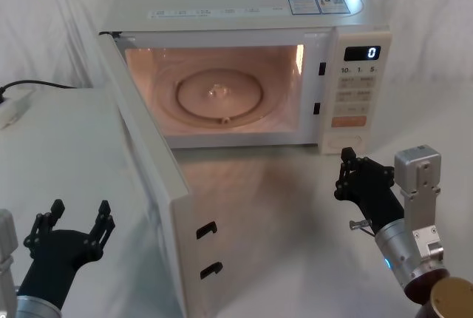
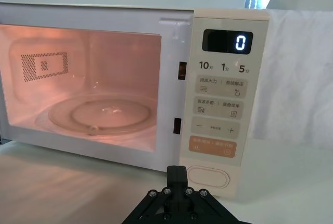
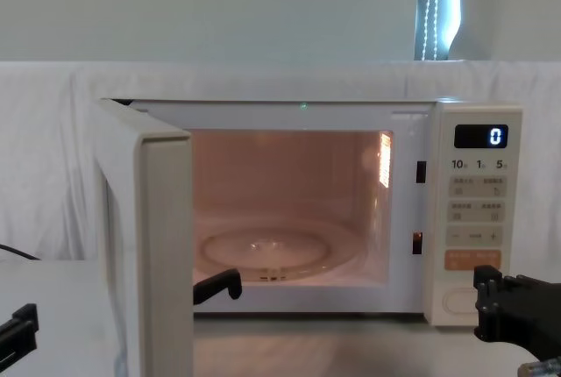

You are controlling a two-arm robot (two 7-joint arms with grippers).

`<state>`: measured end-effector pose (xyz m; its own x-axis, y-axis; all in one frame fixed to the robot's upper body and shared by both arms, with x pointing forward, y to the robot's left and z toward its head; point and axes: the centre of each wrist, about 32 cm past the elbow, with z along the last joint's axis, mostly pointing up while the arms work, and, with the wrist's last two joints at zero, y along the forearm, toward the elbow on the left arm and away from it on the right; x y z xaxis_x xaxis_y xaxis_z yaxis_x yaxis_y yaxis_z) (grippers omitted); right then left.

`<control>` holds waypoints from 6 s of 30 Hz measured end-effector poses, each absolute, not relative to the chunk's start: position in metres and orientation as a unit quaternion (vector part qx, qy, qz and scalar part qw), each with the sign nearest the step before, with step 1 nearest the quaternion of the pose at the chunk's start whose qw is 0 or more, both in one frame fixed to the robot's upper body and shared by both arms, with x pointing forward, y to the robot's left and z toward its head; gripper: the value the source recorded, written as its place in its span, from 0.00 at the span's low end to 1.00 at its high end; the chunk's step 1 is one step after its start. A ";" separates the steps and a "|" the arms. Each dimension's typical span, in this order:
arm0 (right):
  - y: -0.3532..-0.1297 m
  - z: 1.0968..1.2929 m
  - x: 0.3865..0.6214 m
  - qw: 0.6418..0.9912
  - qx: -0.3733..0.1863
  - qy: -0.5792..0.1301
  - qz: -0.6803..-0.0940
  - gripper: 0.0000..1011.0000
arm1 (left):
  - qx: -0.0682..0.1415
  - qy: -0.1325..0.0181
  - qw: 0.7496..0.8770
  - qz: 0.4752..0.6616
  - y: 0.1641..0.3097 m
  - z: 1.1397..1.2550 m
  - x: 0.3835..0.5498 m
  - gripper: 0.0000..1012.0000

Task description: Press the button to open the microwave door with one hand; close the microwave door with the other hand.

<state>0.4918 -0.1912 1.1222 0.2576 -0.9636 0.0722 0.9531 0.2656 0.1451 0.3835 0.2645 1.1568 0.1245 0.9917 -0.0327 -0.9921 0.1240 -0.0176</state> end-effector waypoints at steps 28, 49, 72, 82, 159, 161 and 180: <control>-0.191 1.122 0.492 0.792 0.035 -0.073 -0.605 0.00 | -0.017 0.006 0.750 0.662 0.265 1.157 0.383 0.00; -0.191 1.122 0.492 0.792 0.036 -0.073 -0.605 0.00 | -0.060 -0.060 0.761 0.643 0.265 1.175 0.379 0.00; -0.191 1.122 0.492 0.792 0.035 -0.073 -0.605 0.00 | -0.075 -0.057 0.816 0.570 0.261 1.220 0.405 0.00; -0.191 1.122 0.492 0.792 0.035 -0.073 -0.605 0.00 | -0.067 -0.053 0.833 0.547 0.250 1.222 0.430 0.00; -0.191 1.122 0.492 0.792 0.035 -0.073 -0.605 0.00 | -0.067 -0.057 0.838 0.539 0.162 1.234 0.572 0.00; -0.191 1.122 0.492 0.792 0.035 -0.073 -0.605 0.00 | -0.066 -0.058 0.838 0.539 0.162 1.234 0.573 0.00; -0.191 1.122 0.492 0.792 0.035 -0.073 -0.605 0.00 | -0.058 -0.065 0.842 0.532 0.160 1.237 0.586 0.00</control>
